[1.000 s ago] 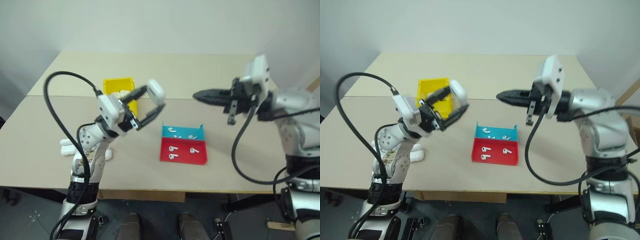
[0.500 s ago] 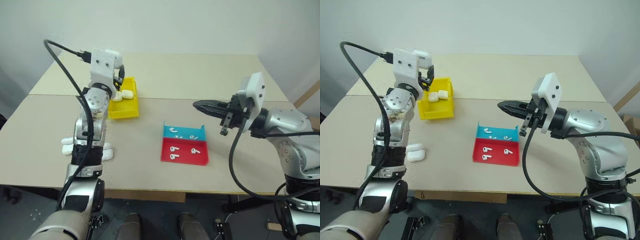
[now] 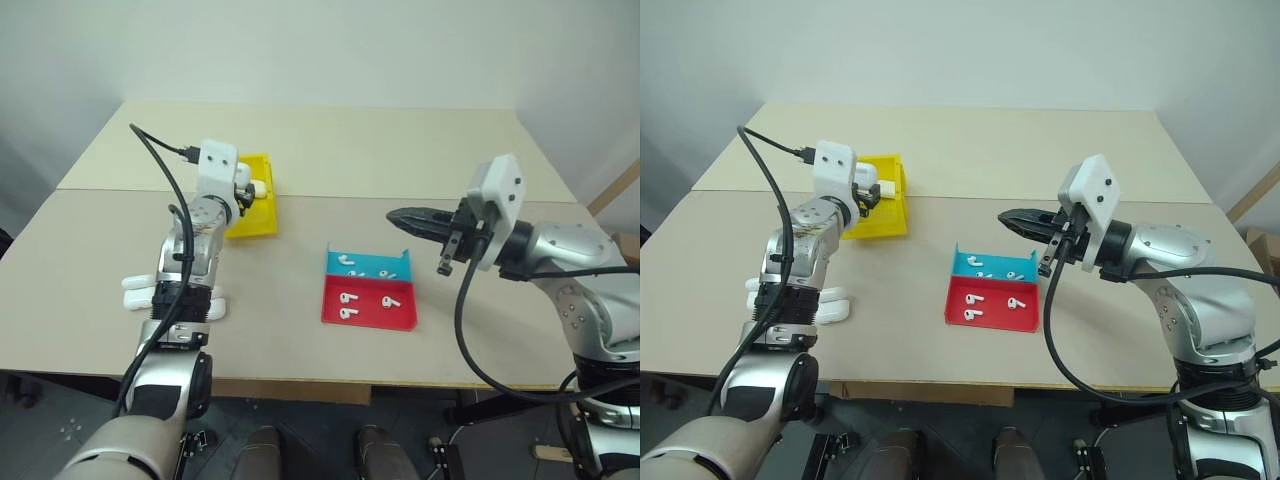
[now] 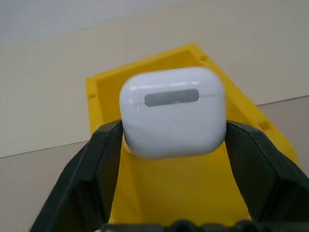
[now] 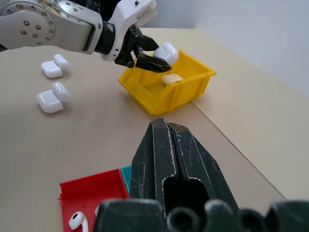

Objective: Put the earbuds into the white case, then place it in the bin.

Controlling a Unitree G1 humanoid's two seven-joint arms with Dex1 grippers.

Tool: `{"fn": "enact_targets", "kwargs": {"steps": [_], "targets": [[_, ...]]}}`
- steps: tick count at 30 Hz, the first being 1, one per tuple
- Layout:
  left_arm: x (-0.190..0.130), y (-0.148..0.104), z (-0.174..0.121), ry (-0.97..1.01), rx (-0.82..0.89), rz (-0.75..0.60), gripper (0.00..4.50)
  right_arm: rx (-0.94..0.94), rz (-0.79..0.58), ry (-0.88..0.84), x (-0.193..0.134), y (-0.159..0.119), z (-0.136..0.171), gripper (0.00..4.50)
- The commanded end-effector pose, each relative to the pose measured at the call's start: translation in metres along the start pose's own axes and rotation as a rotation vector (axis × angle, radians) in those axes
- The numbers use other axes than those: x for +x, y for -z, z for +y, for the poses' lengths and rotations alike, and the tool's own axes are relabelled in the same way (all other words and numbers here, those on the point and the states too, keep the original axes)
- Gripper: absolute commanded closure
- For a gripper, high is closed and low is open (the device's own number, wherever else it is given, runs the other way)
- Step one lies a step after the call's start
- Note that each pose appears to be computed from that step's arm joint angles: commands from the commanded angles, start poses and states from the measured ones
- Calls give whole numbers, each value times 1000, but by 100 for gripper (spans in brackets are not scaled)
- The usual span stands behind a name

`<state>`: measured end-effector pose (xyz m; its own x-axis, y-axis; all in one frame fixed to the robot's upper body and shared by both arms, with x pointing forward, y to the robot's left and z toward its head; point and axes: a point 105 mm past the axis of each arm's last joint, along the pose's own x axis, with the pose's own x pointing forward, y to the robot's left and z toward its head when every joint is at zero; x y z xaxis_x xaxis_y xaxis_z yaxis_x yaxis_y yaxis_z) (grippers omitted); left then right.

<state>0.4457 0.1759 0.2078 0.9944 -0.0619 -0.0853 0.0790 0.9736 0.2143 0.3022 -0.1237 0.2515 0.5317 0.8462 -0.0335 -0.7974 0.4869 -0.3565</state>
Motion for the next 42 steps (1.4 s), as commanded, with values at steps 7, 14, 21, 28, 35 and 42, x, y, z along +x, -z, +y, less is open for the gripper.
{"fn": "enact_targets", "kwargs": {"steps": [7, 14, 21, 28, 35, 42], "targets": [[-8, -51, -7, 31, 68, -262, 2, -61, 7, -8, -1, -8, 3, 450], [-46, -57, -30, 226, 55, -441, 2, -183, 54, -41, -10, 4, 12, 450], [-122, -3, -25, 646, 158, -330, 2, -381, 213, -148, -48, 19, 20, 450], [-184, 26, 11, 817, 298, -171, 2, -419, 217, -190, -79, 17, 17, 450], [-220, 26, 32, 864, 317, -122, 2, -419, 236, -176, -96, 18, 9, 450], [-220, 26, 35, 827, 337, -113, 2, -431, 205, -184, -95, 10, 7, 450]]}}
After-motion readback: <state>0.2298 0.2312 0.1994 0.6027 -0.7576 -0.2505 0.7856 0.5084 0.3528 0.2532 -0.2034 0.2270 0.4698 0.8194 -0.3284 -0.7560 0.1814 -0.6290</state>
